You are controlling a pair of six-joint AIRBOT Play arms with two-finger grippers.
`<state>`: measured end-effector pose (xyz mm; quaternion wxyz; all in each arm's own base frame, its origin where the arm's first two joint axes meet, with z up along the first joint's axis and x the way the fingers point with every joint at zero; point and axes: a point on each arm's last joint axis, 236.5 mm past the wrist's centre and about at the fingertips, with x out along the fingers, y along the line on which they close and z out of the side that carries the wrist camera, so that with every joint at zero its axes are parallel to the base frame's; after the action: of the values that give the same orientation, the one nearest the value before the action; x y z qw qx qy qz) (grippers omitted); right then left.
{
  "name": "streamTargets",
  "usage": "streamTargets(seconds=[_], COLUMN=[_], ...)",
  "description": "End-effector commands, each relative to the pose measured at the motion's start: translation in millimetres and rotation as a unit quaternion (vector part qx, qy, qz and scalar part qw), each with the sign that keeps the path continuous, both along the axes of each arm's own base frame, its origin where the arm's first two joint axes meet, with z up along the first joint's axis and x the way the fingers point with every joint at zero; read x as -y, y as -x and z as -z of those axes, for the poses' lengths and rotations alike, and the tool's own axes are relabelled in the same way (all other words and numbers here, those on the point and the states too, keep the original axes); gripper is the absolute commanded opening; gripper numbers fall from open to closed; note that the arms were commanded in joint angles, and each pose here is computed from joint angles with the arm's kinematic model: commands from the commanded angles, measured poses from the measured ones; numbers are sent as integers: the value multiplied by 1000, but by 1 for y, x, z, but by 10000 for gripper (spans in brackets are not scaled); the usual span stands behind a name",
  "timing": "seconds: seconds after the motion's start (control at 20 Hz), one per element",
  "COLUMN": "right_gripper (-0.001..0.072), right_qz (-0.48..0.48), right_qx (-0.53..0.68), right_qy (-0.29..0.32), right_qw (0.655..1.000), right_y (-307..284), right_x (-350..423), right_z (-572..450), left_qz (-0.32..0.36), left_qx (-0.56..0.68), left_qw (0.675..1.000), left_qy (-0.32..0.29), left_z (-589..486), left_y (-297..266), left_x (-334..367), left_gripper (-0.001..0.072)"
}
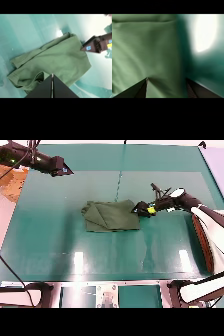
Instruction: Fold the shirts.
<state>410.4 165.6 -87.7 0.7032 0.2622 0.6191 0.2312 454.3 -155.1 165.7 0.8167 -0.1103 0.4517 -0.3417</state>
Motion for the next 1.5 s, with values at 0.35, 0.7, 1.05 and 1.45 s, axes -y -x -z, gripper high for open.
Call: streamTargets(seconds=[0.35, 0.7, 1.05, 1.45], right_gripper=[20, 20, 19, 18], right_qz=[-40, 97, 361, 553], right_qx=[82, 290, 251, -19], right_qy=[-63, -40, 54, 233], right_qw=[994, 951, 897, 800], right_y=[-46, -97, -41, 166], right_x=[-38, 111, 361, 508], right_z=[-96, -331, -349, -275], left_qz=[0, 2, 5, 7], left_qx=[1, -2, -5, -9], left_qw=[1000, 1000, 1000, 1000], left_qy=[0, -1, -2, -4], left_z=[-1, 0, 1, 4], left_y=[0, 1, 3, 4], left_x=[0, 0, 0, 0], left_gripper=[25, 25, 25, 25])
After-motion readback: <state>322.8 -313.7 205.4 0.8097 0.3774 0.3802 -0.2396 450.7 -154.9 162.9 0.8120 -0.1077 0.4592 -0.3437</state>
